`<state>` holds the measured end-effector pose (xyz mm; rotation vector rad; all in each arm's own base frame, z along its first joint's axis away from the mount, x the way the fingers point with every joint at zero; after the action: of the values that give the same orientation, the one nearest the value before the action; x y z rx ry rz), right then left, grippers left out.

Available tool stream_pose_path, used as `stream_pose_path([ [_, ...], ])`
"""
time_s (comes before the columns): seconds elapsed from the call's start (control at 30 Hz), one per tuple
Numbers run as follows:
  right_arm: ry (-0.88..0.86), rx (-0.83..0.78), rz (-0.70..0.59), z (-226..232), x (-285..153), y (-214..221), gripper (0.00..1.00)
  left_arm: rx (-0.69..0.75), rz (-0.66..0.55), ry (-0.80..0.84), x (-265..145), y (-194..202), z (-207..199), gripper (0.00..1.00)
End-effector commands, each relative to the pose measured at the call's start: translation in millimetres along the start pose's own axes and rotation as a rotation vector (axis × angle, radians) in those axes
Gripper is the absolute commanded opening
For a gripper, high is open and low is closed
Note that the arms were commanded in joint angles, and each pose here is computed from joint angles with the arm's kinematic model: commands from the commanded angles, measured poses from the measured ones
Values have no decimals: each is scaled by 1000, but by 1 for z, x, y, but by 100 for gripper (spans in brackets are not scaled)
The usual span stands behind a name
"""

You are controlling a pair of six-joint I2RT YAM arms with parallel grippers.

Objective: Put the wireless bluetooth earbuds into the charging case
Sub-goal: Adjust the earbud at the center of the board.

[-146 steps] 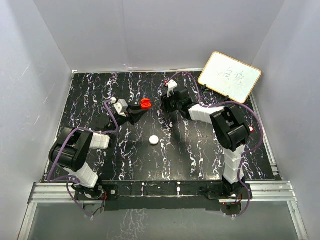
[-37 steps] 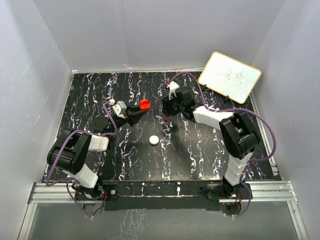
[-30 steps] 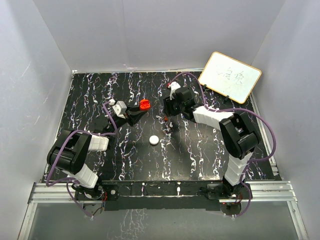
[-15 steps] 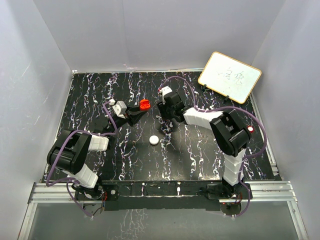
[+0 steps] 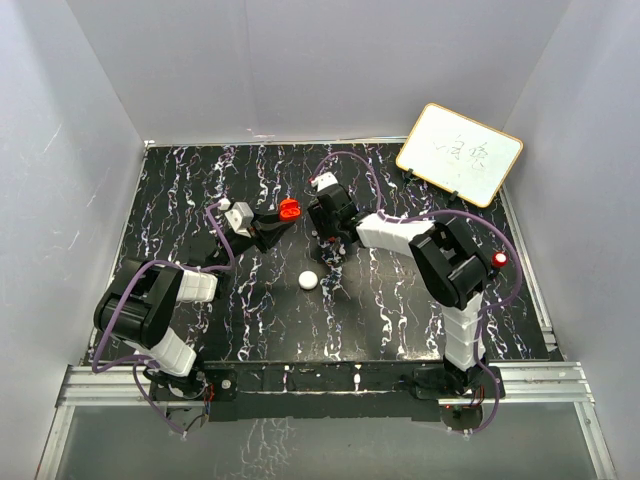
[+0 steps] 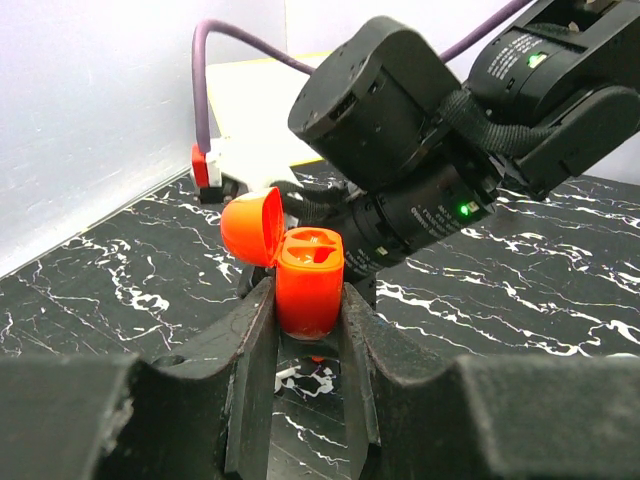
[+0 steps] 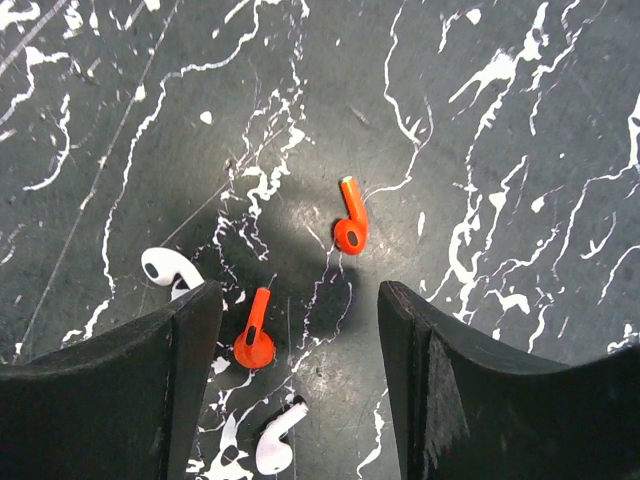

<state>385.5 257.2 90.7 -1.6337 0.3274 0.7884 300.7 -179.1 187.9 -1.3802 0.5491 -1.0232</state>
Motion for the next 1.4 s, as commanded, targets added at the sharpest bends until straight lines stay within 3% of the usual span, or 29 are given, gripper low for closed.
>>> stream_pose_path([
  [0.0,24,9,-34,6,0,-14,63,164,-166,-1,1,-42,2,0],
  [0.77,165,30,94,-3,12,8,64,169,-166,-1,0,-42,2,0],
  [1.37,240,96,169,-23,-3,28,64,169,-170,3,0,-44,1,0],
])
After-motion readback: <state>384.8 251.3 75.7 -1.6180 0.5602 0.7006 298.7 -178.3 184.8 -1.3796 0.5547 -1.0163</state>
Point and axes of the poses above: each gripper's point midway between its finger pads, its own x axis out along the fingers, its own z axis along the line the jaws close on, y = z × x, the point moved 6 cm from there along -x, back along the fingers, and after that the axes turned 8 degrees about x, right-handed, at the moved point
